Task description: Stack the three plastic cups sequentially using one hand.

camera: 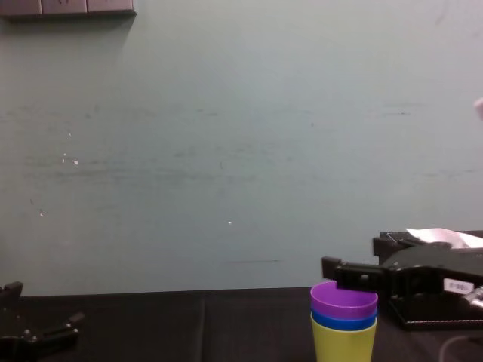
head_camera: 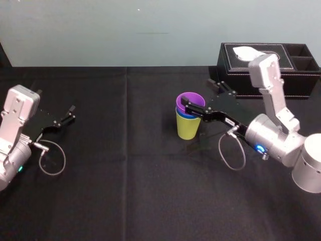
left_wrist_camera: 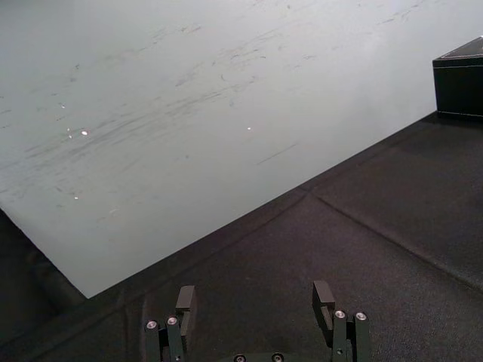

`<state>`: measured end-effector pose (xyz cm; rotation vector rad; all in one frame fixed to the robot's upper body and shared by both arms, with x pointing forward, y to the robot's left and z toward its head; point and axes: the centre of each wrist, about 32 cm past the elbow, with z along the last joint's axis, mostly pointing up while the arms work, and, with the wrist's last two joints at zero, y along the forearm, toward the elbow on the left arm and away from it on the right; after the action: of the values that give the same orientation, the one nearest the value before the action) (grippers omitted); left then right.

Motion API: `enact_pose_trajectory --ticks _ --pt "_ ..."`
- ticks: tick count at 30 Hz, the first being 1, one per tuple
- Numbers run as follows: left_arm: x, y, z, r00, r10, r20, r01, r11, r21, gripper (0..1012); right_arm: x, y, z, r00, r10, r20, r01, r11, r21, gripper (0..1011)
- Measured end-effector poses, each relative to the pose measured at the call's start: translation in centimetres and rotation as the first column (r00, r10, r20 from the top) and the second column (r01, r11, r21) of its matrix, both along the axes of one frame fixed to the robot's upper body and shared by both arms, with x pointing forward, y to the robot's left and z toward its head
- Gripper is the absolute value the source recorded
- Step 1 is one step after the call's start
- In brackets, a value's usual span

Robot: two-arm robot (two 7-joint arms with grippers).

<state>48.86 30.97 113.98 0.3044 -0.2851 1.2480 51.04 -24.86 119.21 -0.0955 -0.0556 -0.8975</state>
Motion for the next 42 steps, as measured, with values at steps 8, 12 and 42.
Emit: enact_pose_trajectory --ticks 8,12,42 --pt "0.0 0.0 0.0 1.0 0.0 0.0 0.0 1.0 0.0 1011 -1.9 -0.8 -0.8 0.99 -0.132 0.047 0.129 0.99 0.056 1004" --pt "0.0 0.0 0.0 1.0 0.0 0.0 0.0 1.0 0.0 1011 -3.0 -1.2 -1.7 0.965 -0.255 0.057 0.249 0.964 0.089 1004" --pt "0.0 0.0 0.0 1.0 0.0 0.0 0.0 1.0 0.0 1011 -3.5 -1.4 -4.4 0.894 -0.446 0.027 0.446 0.895 0.035 1004"
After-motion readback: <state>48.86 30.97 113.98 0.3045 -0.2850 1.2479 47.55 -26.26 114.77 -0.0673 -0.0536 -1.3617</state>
